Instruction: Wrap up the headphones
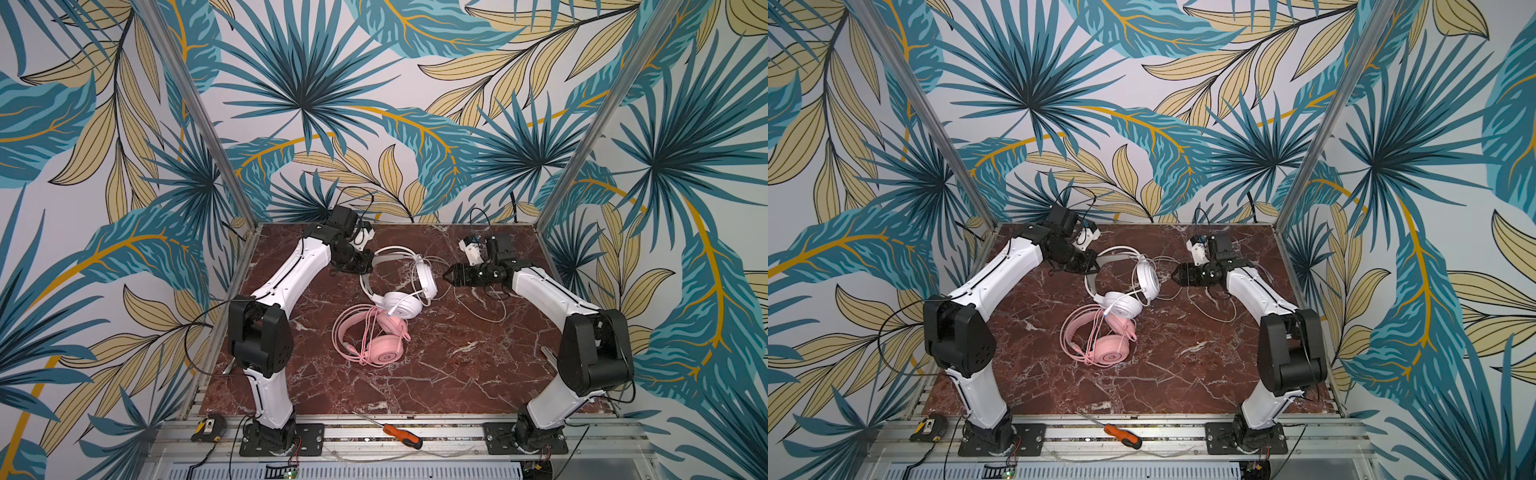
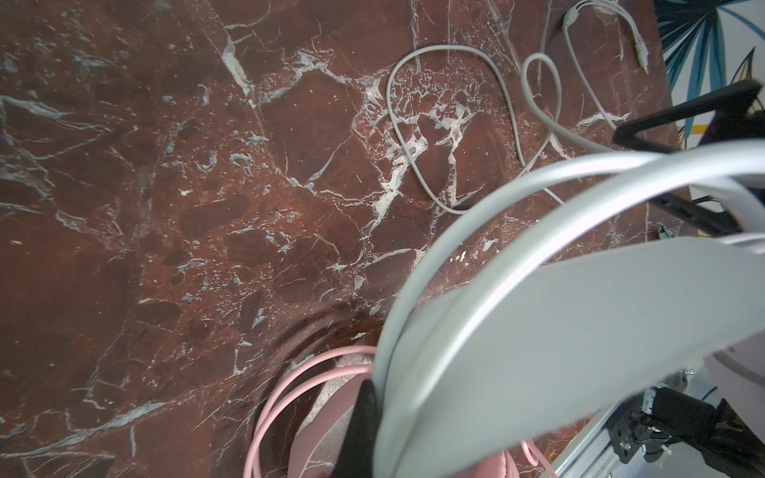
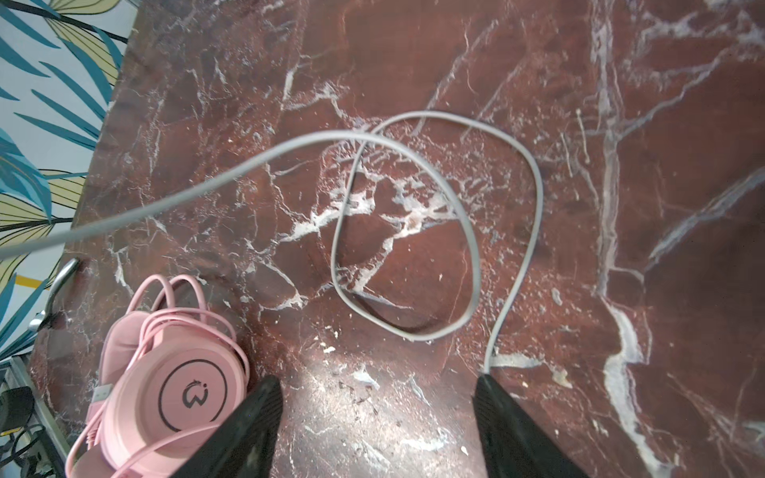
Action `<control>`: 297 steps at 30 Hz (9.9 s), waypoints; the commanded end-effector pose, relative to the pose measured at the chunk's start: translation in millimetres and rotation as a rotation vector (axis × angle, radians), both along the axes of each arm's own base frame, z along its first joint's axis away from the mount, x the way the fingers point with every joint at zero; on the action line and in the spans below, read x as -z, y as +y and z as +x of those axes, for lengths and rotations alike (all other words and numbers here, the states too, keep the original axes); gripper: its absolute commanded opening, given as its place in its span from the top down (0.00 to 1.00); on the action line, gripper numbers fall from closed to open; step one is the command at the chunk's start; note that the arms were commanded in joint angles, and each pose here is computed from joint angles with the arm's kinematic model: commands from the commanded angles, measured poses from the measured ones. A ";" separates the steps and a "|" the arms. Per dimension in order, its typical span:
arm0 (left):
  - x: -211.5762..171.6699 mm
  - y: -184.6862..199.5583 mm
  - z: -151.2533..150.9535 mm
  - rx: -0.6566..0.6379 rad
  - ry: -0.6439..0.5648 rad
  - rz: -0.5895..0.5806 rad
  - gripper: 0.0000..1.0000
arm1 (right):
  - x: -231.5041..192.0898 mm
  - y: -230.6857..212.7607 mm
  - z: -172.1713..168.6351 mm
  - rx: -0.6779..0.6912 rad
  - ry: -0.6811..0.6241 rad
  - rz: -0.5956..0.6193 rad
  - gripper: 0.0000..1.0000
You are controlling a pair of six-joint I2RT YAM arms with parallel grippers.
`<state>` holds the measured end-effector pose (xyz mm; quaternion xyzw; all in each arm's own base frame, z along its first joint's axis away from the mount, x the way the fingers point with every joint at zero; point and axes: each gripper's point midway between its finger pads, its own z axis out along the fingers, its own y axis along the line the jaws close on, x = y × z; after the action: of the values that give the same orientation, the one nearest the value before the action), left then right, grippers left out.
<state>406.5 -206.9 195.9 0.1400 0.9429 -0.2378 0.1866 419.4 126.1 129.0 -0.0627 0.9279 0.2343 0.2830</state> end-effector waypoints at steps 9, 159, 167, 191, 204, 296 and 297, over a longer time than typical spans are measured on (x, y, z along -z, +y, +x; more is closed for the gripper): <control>-68.7 -20.4 8.5 -0.017 -0.076 -0.213 1.00 | 39.4 5.9 25.6 0.205 -0.010 0.144 0.26; -29.2 -48.6 20.3 -0.020 -0.042 -0.089 1.00 | -71.2 1.8 42.7 -0.176 -0.327 -0.124 0.39; -45.8 -54.2 28.5 -0.073 0.004 -0.191 1.00 | -65.8 21.3 7.1 -0.069 -0.412 0.174 0.33; -56.3 -48.0 47.3 -0.201 0.076 -0.301 1.00 | 59.7 -37.6 -64.8 0.110 0.215 -0.412 0.43; -50.5 -48.5 50.2 -0.211 0.092 -0.307 1.00 | 85.4 -50.9 -79.3 -0.191 0.391 -0.637 0.41; 52.4 14.8 123.6 -0.572 -0.202 0.294 1.00 | -204.2 93.4 -132.4 -1.065 -0.658 -0.182 1.00; 50.5 10.8 122.6 -0.546 -0.213 0.302 1.00 | -205.5 91.9 -128.7 -1.060 -0.656 -0.188 1.00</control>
<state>519.7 -183.3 128.2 -0.1097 0.9509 -0.0197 0.2886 287.6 220.7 331.8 -0.6057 0.6526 0.2260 0.3952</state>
